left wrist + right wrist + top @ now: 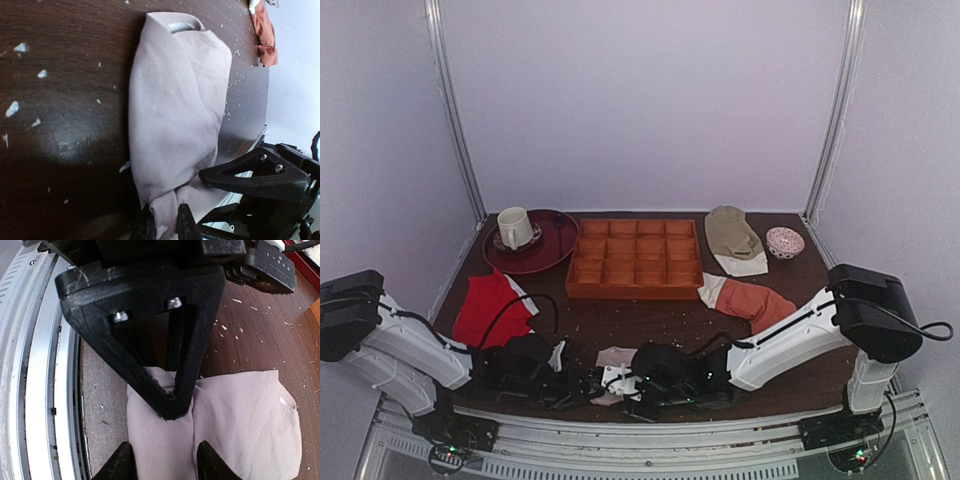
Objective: Roll the underwear
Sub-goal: Roll the underwear at the center of the board.
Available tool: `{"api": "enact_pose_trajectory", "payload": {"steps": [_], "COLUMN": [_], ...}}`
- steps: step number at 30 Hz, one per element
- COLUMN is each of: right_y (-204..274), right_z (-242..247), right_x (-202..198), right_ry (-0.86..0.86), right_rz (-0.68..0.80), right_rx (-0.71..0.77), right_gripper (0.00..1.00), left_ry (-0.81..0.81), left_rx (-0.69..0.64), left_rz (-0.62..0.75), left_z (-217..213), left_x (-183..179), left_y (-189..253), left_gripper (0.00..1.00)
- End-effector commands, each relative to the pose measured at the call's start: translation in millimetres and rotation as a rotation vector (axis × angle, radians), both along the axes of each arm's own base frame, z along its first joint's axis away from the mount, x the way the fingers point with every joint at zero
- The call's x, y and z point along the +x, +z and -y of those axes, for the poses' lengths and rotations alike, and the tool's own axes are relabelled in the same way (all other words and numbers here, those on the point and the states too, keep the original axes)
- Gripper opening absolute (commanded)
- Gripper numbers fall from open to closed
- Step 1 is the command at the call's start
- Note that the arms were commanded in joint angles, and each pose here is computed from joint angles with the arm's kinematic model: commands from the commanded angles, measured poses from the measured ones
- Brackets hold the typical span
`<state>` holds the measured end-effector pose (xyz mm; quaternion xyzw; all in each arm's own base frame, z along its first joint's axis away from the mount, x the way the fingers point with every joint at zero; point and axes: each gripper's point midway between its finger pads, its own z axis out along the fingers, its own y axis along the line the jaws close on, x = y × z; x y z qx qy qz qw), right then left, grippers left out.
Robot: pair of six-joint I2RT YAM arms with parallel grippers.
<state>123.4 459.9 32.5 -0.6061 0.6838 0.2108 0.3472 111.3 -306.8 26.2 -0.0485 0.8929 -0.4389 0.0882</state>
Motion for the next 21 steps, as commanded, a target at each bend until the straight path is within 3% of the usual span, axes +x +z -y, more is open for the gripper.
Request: {"api": "enact_pose_trajectory", "payload": {"steps": [1, 14, 21], "right_y": [-1.3, -0.1, -5.4], "right_z": [-2.5, -6.6, -2.8], "right_x": [1.5, 1.9, 3.6], "right_ry": [-0.001, -0.007, -0.019], "right_rz": [0.052, 0.214, 0.225], "right_rx": [-0.017, -0.048, -0.064], "right_gripper": [0.42, 0.4, 0.21], "left_ry": [-0.005, -0.007, -0.007], "left_rx": [0.05, 0.05, 0.048], "left_rz": [-0.017, -0.022, -0.024], "left_z": [-7.7, -6.8, -6.4], "left_x": [-4.1, -4.6, -4.8], "left_y": [-12.7, -13.8, -14.0], "left_gripper": [0.0, 0.0, 0.0]}}
